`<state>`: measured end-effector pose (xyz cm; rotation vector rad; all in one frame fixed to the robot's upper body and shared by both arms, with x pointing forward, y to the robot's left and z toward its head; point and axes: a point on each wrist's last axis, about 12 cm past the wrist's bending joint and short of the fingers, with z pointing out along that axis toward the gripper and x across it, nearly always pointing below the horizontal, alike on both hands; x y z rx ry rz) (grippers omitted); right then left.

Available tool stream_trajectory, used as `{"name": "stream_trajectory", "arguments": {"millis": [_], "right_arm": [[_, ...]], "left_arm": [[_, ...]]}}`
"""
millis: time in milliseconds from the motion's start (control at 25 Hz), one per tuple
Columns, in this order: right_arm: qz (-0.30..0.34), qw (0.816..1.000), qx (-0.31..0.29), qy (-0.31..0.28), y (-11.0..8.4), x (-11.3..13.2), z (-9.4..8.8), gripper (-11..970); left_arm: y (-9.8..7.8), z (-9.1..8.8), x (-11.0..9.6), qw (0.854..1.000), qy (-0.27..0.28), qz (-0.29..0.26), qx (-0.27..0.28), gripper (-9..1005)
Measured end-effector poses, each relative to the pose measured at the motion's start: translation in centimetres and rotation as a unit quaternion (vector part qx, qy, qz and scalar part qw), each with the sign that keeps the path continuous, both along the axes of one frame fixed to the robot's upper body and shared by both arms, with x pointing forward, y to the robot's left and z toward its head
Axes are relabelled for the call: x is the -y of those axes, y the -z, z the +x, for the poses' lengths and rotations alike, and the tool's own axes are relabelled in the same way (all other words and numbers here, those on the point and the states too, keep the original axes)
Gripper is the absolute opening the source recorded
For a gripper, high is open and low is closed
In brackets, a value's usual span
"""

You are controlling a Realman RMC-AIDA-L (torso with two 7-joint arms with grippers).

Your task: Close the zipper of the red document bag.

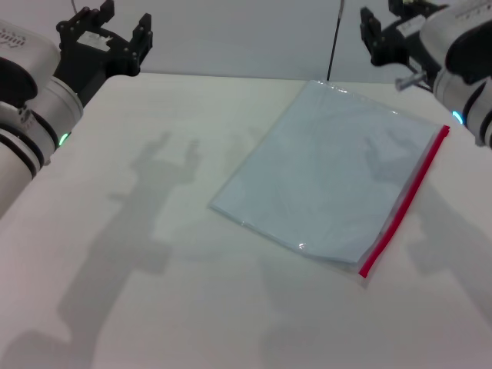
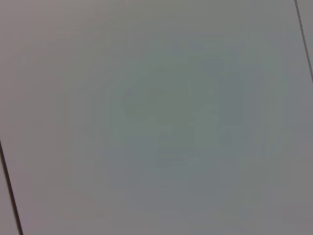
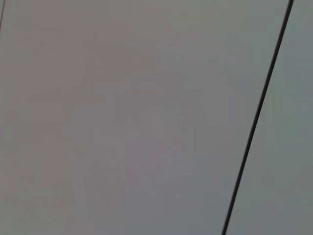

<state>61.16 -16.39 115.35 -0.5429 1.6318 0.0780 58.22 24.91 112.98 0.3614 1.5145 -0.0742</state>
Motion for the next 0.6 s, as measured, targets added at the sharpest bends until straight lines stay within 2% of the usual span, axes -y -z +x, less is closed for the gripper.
{"name": "stream_trajectory", "arguments": {"millis": [200,600], "right_arm": [[0.031,0.999,0.018,0.009,-1.8,0.3,0.4,380],[0.092,0.995,0.011,0.028,-3.3,2.5,1.9,379]], "left_arm": [[0.4,0.1,-0.2,1.0,-0.002,-0.002,-0.004,549],[0.6,0.6,-0.1,1.0,-0.005,-0.013,-0.012,549]]}}
